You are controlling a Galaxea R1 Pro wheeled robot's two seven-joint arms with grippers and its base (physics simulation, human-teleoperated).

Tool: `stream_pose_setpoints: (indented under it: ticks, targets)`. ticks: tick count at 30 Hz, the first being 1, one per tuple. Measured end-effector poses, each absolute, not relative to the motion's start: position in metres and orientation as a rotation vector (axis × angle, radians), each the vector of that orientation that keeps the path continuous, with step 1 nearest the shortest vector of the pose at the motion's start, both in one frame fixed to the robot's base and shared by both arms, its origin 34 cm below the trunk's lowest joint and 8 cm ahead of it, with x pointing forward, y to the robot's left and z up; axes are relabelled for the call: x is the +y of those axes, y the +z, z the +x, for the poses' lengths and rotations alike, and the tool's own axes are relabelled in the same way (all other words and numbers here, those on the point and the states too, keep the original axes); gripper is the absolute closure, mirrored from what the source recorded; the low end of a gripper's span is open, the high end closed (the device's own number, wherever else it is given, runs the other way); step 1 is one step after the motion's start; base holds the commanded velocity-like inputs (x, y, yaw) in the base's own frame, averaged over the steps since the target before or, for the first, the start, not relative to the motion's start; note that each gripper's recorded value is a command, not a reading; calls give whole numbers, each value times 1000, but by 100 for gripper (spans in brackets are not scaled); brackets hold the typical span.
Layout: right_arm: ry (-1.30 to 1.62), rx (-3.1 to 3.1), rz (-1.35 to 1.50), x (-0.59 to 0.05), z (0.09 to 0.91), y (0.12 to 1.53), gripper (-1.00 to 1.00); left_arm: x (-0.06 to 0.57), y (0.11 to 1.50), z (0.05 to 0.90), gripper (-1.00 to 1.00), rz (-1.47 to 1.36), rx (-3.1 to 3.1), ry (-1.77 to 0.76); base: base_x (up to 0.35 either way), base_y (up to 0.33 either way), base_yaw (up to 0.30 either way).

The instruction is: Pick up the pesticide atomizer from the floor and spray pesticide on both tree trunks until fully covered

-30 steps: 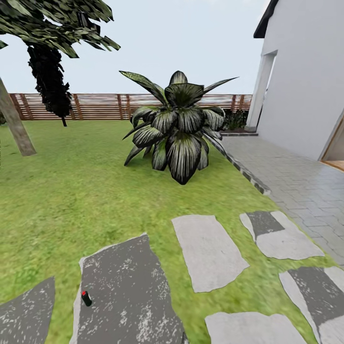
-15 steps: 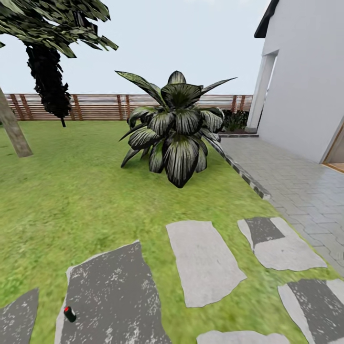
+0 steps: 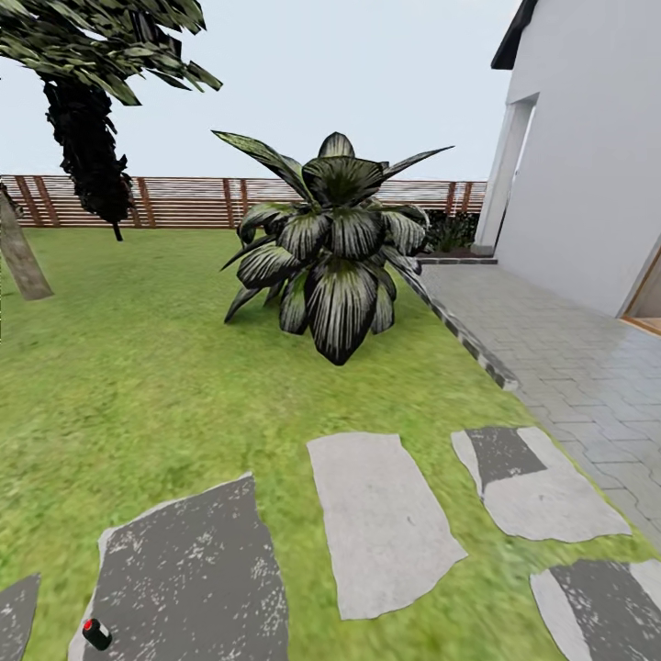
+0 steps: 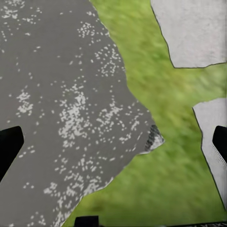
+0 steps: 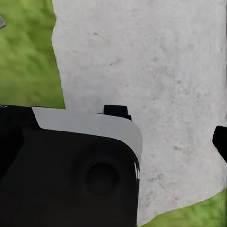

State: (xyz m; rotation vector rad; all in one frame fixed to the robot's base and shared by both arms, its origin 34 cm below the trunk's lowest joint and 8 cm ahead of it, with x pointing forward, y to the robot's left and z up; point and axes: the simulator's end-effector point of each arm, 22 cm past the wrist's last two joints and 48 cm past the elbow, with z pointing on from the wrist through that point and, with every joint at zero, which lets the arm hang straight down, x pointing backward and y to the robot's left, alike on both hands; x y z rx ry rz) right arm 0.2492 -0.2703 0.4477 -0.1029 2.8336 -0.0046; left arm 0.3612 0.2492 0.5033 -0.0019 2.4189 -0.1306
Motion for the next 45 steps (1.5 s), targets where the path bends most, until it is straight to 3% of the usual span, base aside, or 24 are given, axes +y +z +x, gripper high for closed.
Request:
stream_pose_setpoints:
  ticks: [31,45]
  targets:
    - [-2,2841,-99,-269,247,447,-100,224,501,357,-100,-25,2429,-173,171,-257,275]
    - [9,2869,-105,-265,233,444,-100,232,513,380,-100,-21,2375,-153,224,-249,25]
